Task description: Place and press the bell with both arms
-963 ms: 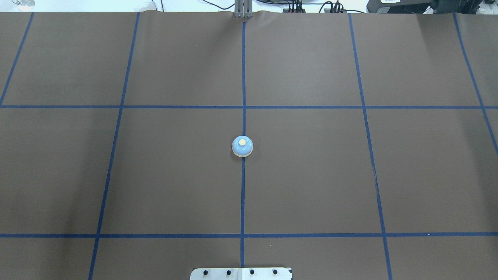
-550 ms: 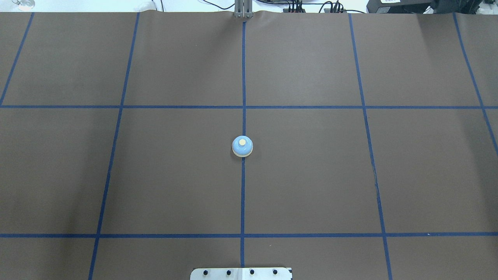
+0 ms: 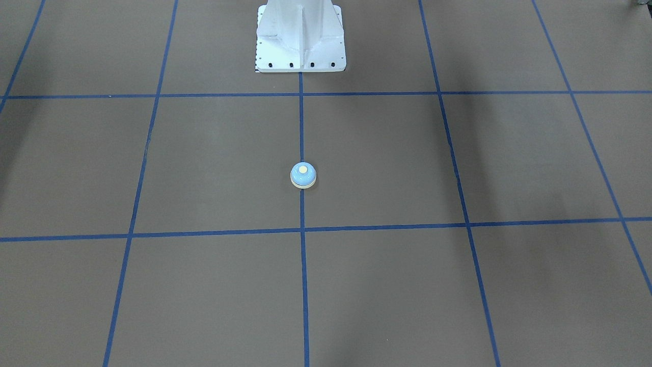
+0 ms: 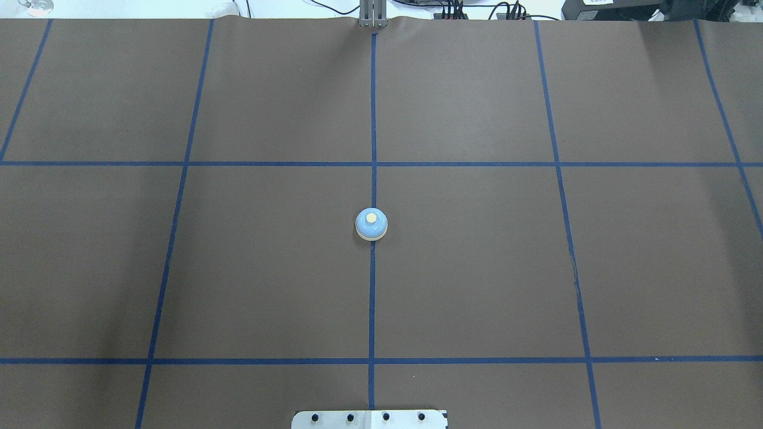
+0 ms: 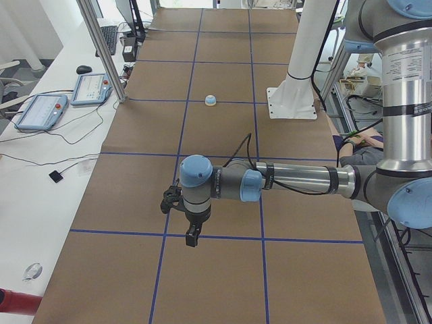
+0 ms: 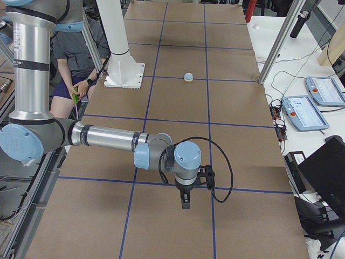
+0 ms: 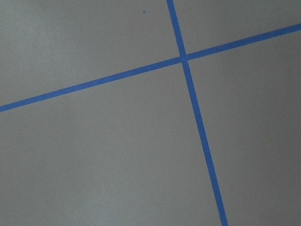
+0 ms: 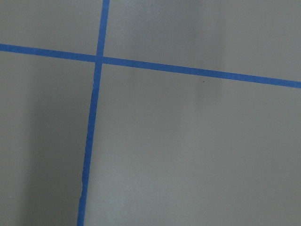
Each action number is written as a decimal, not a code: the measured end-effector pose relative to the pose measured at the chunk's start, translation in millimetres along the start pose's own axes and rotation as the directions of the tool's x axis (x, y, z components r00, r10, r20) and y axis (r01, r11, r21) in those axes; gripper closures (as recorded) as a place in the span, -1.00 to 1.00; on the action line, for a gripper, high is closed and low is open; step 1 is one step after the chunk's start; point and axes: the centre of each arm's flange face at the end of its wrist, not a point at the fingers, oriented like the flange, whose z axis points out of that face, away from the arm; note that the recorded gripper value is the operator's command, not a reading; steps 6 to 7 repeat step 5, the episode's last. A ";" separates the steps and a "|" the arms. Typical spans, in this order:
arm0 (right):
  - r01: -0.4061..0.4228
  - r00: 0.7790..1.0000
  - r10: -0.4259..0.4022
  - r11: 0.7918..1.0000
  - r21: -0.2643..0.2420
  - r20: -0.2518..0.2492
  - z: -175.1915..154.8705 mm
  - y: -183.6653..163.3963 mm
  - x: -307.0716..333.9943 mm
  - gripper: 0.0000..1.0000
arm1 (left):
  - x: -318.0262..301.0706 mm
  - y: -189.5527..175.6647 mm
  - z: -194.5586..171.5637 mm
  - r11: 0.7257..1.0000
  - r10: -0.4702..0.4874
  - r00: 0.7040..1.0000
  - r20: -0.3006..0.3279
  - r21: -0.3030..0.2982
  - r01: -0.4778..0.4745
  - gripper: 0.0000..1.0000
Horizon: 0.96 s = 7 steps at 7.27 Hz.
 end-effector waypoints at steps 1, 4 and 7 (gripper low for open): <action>-0.001 1.000 0.001 1.000 -0.001 0.000 0.4 0.5 0.3 -1.00 | 0.0 0.0 0.0 1.000 0.000 1.000 0.000 0.000 0.000 -1.00; -0.003 1.000 0.003 1.000 -0.004 0.001 2.1 1.0 1.6 -1.00 | -0.3 0.6 0.4 1.000 -0.002 1.000 0.001 -0.001 0.002 -1.00; -0.004 1.000 0.004 1.000 -0.005 0.001 2.3 0.9 1.8 -1.00 | -0.5 0.8 0.7 1.000 -0.003 1.000 0.001 -0.002 0.003 -1.00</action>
